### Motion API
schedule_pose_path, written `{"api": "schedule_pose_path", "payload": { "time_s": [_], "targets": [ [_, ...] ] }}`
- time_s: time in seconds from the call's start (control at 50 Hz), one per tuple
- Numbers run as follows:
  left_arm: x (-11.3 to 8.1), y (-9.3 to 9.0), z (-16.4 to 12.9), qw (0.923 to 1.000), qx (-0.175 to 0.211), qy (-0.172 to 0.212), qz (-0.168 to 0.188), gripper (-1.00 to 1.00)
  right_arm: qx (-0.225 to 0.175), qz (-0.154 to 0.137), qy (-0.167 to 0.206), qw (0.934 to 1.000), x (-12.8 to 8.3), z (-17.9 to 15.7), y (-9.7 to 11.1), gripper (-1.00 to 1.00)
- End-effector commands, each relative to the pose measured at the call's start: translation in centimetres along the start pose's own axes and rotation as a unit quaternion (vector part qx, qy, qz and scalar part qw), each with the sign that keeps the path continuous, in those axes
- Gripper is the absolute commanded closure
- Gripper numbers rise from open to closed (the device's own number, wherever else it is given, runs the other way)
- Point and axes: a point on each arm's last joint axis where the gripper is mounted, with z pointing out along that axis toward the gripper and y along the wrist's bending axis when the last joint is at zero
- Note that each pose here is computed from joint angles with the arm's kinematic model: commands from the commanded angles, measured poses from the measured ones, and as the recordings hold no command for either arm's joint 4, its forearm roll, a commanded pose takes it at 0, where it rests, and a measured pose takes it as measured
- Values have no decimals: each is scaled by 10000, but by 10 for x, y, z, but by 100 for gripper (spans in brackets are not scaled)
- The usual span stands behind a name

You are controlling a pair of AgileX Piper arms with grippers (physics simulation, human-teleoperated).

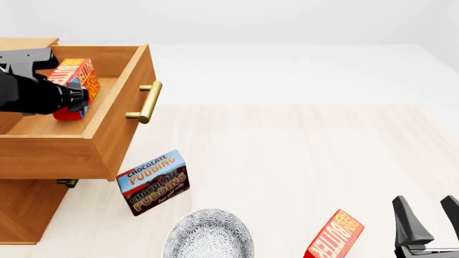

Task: Put the butter at the front in the top drawer of the cabinet and close it.

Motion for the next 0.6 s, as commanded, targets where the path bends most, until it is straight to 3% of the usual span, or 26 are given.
{"api": "schedule_pose_path", "payload": {
  "time_s": [0.02,0.46,0.48,0.6],
  "targets": [
    [6,-3,12,9999,32,46,85,100,1,3,1,10000,0,0,0,-100],
    [20,-6,21,9998,71,171,64,100,1,4,0,10000,0,1,0,-100],
    [20,-7,21,9998,82,174,77,-100,1,3,0,10000,0,1,0,-100],
    [20,-7,18,9998,94,152,64,-100,1,3,0,10000,0,1,0,-100]
  ]
}}
